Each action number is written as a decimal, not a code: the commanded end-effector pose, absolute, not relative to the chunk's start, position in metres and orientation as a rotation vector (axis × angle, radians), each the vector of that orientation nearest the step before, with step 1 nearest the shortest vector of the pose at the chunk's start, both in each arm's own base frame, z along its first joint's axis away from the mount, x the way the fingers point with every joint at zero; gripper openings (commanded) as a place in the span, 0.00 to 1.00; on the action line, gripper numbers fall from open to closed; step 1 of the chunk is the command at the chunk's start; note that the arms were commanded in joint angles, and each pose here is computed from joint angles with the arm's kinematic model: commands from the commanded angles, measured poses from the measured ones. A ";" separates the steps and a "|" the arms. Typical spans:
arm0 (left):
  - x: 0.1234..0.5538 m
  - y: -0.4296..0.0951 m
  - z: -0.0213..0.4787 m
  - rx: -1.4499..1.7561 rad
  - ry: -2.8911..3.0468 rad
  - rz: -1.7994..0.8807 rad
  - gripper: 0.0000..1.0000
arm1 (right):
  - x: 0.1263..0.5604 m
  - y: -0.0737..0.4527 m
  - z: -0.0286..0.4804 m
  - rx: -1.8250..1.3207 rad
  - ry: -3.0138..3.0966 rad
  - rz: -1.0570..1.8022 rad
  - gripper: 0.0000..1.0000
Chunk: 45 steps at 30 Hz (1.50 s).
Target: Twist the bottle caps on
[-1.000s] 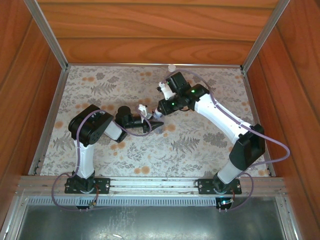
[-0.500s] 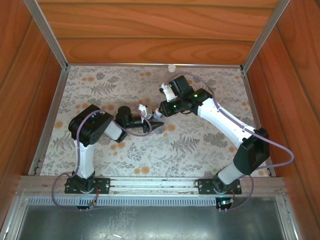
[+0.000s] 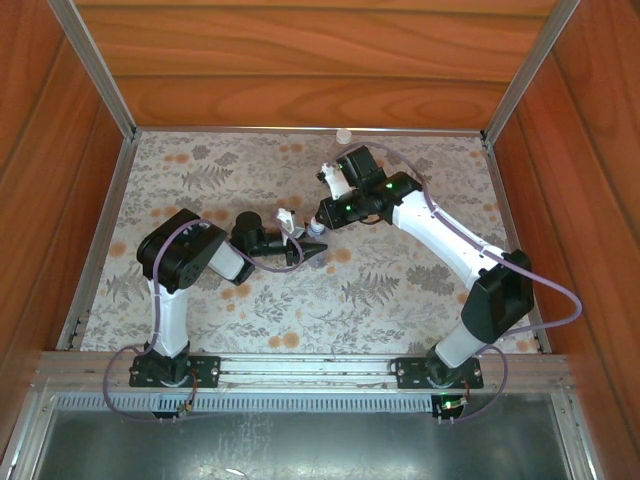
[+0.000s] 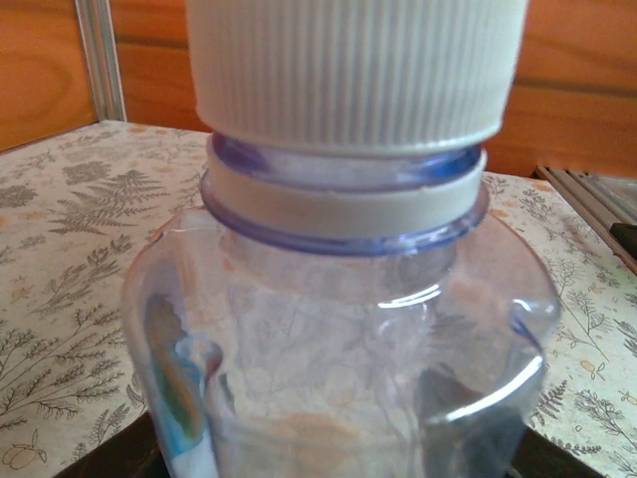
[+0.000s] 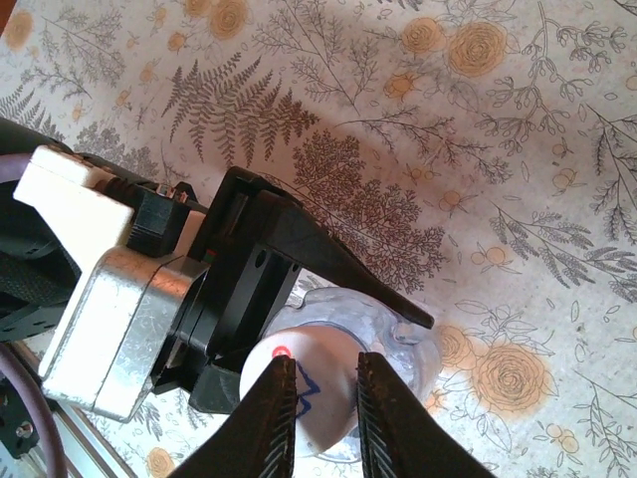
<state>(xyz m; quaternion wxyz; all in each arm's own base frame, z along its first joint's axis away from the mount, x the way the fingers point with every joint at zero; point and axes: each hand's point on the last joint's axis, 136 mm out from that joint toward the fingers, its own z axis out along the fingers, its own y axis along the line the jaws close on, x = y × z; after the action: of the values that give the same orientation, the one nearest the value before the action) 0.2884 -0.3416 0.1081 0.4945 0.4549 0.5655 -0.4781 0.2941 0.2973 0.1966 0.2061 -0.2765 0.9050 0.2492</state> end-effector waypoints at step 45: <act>0.294 -0.346 0.110 1.101 1.372 -1.179 0.50 | 0.255 0.277 0.209 -0.744 2.542 0.967 0.32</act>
<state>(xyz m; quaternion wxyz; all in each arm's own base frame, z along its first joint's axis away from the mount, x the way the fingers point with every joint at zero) 0.2910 -0.3441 0.1087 0.4899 0.4540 0.5671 -0.4819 0.2567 0.2807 0.1894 0.1286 -0.2442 0.8986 0.3411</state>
